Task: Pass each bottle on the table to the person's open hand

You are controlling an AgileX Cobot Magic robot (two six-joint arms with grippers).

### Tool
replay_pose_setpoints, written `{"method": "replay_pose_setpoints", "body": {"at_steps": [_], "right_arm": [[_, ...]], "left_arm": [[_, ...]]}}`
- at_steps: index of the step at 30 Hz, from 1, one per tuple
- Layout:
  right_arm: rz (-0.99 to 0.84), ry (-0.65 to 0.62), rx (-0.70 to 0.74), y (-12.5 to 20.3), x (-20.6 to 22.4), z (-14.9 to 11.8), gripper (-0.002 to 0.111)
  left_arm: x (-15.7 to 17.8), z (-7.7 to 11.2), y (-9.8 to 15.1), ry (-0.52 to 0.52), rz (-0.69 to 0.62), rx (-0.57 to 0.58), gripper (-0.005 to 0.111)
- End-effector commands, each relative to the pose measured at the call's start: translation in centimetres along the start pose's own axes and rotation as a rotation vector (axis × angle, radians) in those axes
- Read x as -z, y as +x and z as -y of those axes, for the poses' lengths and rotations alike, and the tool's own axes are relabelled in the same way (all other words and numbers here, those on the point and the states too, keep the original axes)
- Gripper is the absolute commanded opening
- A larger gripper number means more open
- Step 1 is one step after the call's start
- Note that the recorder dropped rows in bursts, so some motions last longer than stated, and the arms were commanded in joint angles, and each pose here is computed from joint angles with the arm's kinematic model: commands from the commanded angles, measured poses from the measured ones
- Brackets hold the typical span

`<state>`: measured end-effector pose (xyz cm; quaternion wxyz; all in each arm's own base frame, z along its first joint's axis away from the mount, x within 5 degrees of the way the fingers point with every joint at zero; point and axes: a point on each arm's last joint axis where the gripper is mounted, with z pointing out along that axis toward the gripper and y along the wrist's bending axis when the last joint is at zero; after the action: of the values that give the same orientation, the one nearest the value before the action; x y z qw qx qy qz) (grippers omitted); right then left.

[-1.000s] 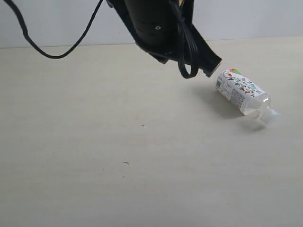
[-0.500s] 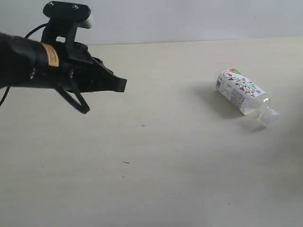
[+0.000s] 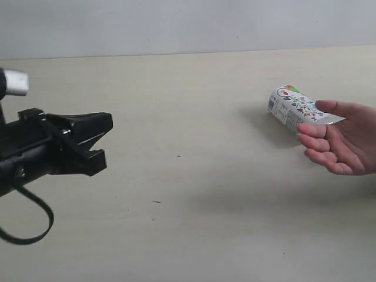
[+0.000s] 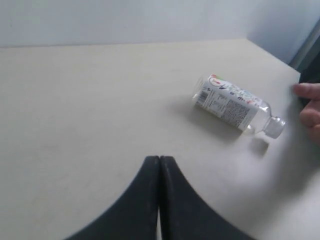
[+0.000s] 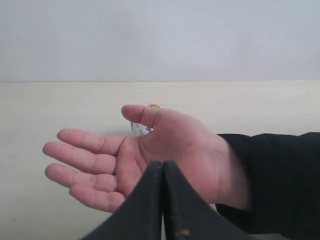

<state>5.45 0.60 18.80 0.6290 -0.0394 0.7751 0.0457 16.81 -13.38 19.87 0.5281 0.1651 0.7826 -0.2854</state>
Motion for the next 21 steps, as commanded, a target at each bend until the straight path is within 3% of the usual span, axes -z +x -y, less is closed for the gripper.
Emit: {"method": "replay_pose_setpoints", "body": {"at_steps": [1,7,21], "right_arm": [[0.010,0.000,0.001,0.0,0.0,0.0,0.000],[0.010,0.000,0.001,0.0,0.0,0.0,0.000],[0.010,0.000,0.001,0.0,0.0,0.0,0.000]], "left_arm": [[2.2,0.1,0.3,0.027,0.078,-0.001,0.000],[3.1,-0.2,1.4,-0.002,-0.006,-0.017,0.000],[3.1,-0.3,1.4,-0.003,-0.009,-0.017,0.000]]}}
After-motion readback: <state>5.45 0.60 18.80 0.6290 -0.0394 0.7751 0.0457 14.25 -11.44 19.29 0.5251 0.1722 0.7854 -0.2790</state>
